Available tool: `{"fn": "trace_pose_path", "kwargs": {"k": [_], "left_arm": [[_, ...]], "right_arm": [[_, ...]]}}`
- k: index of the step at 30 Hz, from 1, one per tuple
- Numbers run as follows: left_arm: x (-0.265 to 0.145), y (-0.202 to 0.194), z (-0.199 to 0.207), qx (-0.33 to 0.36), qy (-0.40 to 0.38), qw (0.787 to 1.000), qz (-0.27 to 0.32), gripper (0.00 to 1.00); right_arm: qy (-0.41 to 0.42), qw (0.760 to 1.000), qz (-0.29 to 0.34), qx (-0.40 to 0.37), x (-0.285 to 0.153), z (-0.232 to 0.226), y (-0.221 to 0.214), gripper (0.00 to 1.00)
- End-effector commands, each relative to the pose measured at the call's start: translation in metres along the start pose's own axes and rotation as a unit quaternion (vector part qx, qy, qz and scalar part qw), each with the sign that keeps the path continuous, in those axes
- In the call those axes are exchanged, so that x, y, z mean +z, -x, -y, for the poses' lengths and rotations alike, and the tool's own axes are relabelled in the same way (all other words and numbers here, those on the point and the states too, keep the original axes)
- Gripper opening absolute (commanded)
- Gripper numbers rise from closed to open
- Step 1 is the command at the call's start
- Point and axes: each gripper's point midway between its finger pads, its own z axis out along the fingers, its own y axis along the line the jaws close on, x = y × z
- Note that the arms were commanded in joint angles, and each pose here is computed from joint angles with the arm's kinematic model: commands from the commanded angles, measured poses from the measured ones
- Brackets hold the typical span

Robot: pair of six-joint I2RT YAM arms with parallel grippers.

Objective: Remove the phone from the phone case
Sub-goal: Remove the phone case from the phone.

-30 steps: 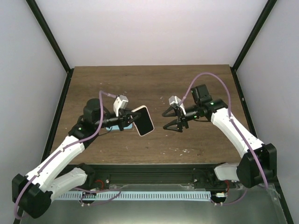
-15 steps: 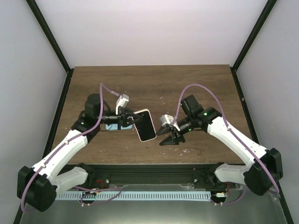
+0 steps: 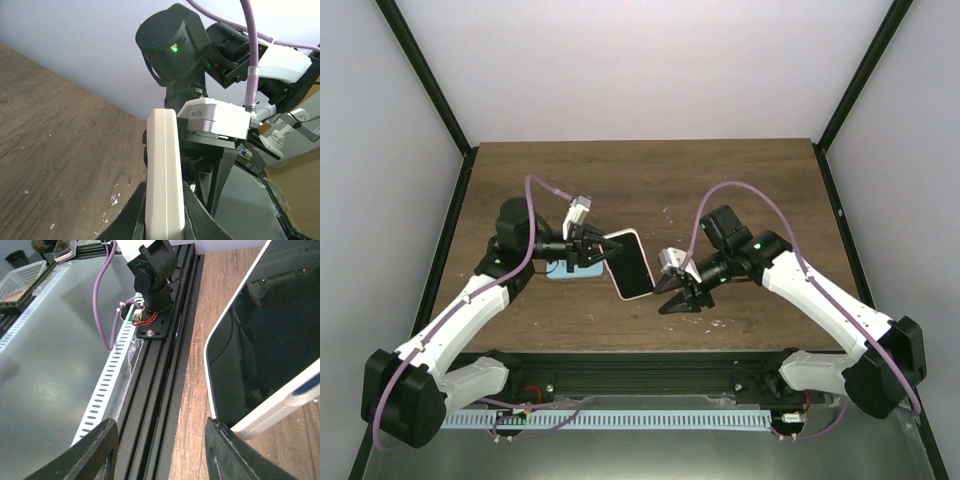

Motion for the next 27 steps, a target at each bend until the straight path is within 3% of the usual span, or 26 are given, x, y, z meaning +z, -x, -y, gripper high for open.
{"fn": "trace_pose_path", "kwargs": {"k": [1, 5, 8, 12, 17, 27], "left_arm": [[-0.002, 0.008, 0.016, 0.042, -0.014, 0.999, -0.001, 0.00], [-0.002, 0.008, 0.016, 0.041, -0.017, 0.999, -0.002, 0.00], [-0.002, 0.008, 0.015, 0.043, -0.011, 0.999, -0.002, 0.00], [-0.003, 0.008, 0.020, 0.045, -0.019, 0.999, -0.002, 0.00], [-0.003, 0.008, 0.020, 0.043, -0.025, 0.999, 0.000, 0.00], [-0.002, 0.007, 0.021, 0.042, -0.028, 0.999, -0.003, 0.00]], "right_arm": [[0.011, 1.000, -0.012, 0.003, -0.008, -0.006, 0.017, 0.49], [-0.011, 1.000, -0.009, 0.000, -0.021, -0.007, 0.033, 0.46], [-0.061, 0.998, -0.016, 0.014, -0.024, 0.011, 0.031, 0.38], [-0.097, 0.995, -0.033, 0.015, -0.019, 0.026, 0.012, 0.47], [-0.079, 0.996, -0.046, 0.016, -0.005, 0.026, 0.002, 0.49], [-0.038, 0.999, -0.029, -0.023, 0.000, 0.012, 0.016, 0.40]]}}
